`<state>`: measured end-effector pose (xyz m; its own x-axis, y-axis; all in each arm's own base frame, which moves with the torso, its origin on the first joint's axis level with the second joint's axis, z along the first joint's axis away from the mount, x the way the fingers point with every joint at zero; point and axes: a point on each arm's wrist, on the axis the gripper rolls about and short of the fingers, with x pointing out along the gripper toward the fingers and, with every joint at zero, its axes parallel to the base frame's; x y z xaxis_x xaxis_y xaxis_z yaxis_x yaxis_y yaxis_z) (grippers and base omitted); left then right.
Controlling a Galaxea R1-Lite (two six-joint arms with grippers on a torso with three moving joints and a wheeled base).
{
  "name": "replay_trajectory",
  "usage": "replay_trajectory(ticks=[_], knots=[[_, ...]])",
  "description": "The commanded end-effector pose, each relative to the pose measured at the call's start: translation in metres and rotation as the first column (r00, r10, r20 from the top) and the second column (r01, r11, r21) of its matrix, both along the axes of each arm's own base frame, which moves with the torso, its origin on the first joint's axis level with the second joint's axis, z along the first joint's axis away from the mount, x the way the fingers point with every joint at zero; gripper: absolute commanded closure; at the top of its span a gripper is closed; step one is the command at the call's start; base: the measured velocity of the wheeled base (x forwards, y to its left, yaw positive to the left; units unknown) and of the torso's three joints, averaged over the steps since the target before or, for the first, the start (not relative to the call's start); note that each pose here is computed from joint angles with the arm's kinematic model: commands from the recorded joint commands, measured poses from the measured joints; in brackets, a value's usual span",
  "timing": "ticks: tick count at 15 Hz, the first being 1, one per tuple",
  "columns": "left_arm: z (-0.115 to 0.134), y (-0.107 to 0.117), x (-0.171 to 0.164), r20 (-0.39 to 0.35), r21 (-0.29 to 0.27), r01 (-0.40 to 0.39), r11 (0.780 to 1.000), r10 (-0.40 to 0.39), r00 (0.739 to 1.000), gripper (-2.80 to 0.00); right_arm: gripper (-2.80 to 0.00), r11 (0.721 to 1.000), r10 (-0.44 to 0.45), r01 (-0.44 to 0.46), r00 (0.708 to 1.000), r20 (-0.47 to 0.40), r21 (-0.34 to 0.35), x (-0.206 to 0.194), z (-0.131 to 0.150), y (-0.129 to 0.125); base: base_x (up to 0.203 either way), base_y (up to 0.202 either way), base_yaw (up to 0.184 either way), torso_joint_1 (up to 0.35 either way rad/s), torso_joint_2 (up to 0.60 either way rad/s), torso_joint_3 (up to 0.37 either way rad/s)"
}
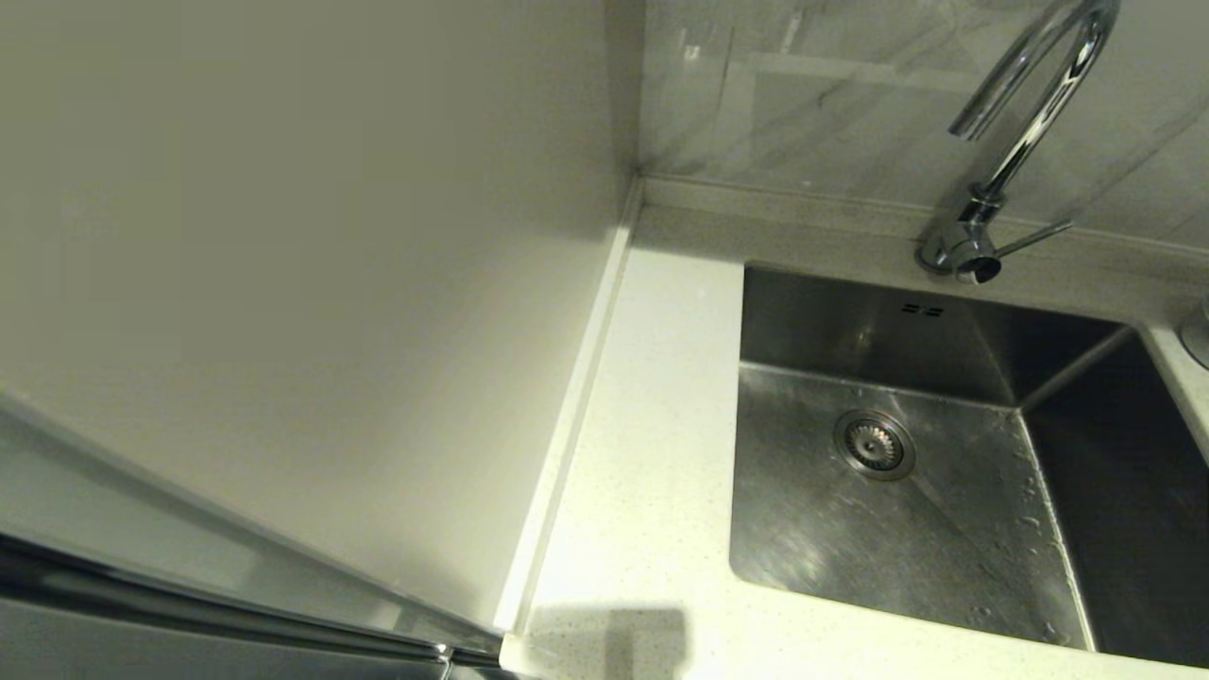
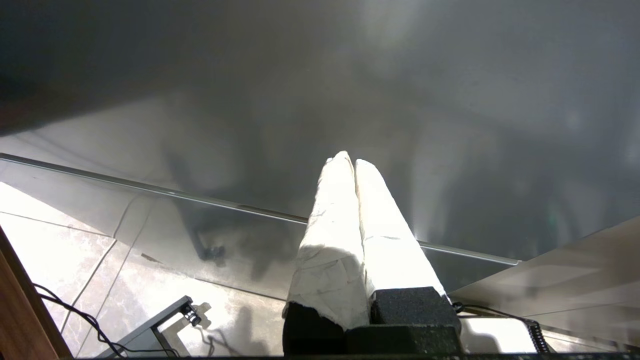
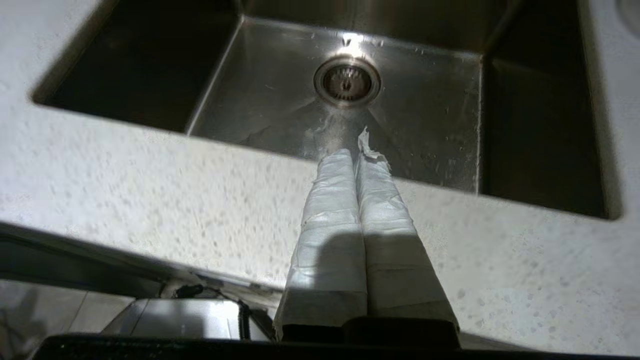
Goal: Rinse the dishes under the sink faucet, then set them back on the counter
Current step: Put a bowl into the sink
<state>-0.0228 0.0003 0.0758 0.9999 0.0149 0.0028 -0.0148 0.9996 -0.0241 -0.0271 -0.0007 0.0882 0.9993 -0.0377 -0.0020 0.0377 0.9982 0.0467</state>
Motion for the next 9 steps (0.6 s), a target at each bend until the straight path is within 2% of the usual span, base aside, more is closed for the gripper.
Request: replay_trajectory(ticks=[1, 5, 7, 9], knots=[[0.000, 0.000, 0.000, 0.003, -0.001, 0.000, 1.000, 0.000, 1.000, 0.00, 0.00, 1.000, 0.000, 0.000, 1.000, 0.000, 0.008, 0.001, 0.030, 0.000, 0.000, 0.000, 0.000, 0.000, 0.00, 0.000], [0.000, 0.000, 0.000, 0.003, -0.001, 0.000, 1.000, 0.000, 1.000, 0.00, 0.00, 0.999, -0.020, 0.021, 0.999, -0.029, 0.027, 0.025, 0.096, -0.001, 0.000, 0.000, 0.000, 0.000, 0.00, 0.000], [0.000, 0.000, 0.000, 0.003, -0.001, 0.000, 1.000, 0.000, 1.000, 0.00, 0.00, 0.997, -0.074, 0.075, 0.996, -0.048, 0.025, 0.048, 0.129, -0.002, 0.000, 0.000, 0.000, 0.000, 0.00, 0.000], [0.000, 0.000, 0.000, 0.004, 0.000, 0.000, 1.000, 0.000, 1.000, 0.00, 0.00, 0.987, -0.161, 0.160, 0.984, -0.070, -0.013, 0.076, 0.162, -0.004, 0.000, 0.000, 0.000, 0.000, 0.00, 0.000]])
